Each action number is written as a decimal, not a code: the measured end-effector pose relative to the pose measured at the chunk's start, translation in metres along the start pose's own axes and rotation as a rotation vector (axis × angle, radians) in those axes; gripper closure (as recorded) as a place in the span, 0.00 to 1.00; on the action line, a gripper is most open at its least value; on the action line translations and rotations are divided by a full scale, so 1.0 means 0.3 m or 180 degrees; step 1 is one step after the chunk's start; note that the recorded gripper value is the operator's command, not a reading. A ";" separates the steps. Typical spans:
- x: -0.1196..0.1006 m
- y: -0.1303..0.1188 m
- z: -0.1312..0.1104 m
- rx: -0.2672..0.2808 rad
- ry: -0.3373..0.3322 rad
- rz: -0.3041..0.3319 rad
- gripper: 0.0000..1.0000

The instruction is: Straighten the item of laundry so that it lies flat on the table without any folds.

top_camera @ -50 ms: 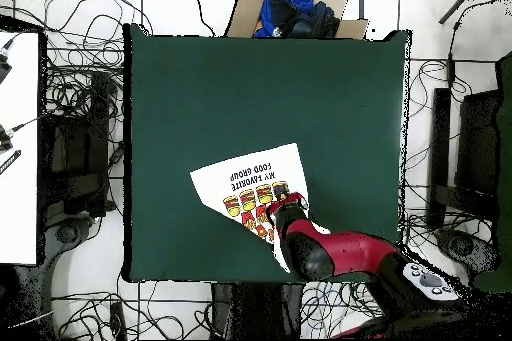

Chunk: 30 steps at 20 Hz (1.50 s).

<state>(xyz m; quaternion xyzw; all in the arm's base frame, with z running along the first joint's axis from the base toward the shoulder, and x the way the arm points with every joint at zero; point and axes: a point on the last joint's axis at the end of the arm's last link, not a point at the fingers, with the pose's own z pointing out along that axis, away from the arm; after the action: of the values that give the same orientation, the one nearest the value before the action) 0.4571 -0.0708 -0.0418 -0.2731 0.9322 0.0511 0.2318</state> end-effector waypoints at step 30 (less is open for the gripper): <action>-0.133 -0.038 0.134 0.0028 0.0190 -0.0158 1.00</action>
<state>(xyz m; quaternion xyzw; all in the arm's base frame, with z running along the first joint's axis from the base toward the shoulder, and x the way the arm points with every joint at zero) 0.5091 -0.0523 -0.0587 -0.2966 0.9319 0.0331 0.2063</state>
